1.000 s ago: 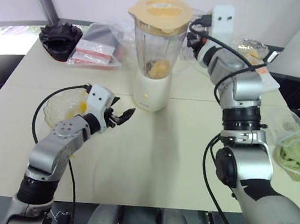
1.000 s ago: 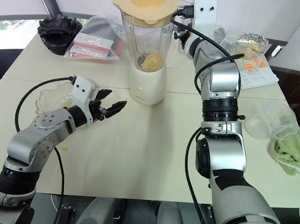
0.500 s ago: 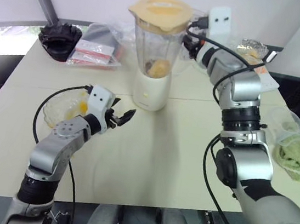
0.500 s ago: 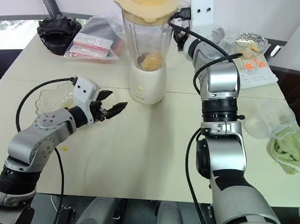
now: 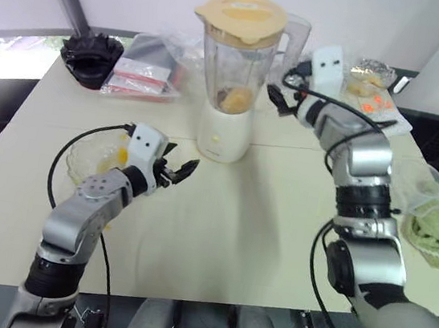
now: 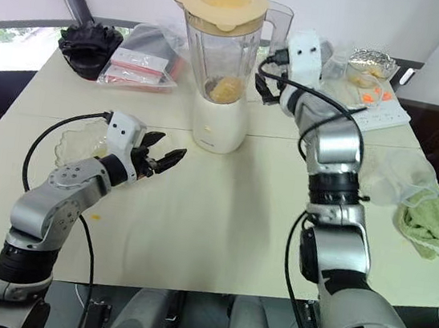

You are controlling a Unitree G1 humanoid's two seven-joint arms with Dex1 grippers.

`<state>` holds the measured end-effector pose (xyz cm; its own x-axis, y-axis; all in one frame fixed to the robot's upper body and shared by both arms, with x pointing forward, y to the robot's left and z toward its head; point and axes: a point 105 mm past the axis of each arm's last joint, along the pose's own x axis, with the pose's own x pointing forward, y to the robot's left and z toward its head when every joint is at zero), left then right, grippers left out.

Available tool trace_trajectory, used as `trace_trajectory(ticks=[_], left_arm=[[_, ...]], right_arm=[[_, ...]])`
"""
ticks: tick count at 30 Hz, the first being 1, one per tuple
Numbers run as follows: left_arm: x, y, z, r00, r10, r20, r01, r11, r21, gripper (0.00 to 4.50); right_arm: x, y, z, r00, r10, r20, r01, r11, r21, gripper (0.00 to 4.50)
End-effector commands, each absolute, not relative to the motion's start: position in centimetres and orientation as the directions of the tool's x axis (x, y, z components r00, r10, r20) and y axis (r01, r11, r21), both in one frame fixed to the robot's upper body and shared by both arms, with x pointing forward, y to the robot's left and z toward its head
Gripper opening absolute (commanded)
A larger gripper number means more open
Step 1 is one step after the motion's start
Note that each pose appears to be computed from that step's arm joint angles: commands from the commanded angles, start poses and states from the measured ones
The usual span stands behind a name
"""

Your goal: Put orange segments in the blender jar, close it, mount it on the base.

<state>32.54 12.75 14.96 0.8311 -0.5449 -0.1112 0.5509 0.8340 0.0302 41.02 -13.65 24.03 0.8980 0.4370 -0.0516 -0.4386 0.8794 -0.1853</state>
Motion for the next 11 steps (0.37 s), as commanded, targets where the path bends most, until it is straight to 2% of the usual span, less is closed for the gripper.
trace_trajectory(ticks=[1,5,11], left_arm=[[32.6,13.6,17.0,0.841,-0.539,-0.053,0.541,0.837,0.077,3.70],[32.1,14.6,18.0,0.840,-0.540,-0.055,0.542,0.830,0.131,3.70],[29.5,15.4,20.5,0.771,-0.635,-0.048,0.631,0.750,0.198,3.70]], right_arm=[[37.1,-14.3,26.4,0.810,0.586,0.012,-0.566,0.788,-0.243,4.45],[33.3,-17.6,27.2,0.736,0.677,0.001,-0.648,0.706,-0.287,4.45],[30.7,-20.9,26.7,0.721,0.690,-0.055,-0.679,0.689,-0.254,4.45]])
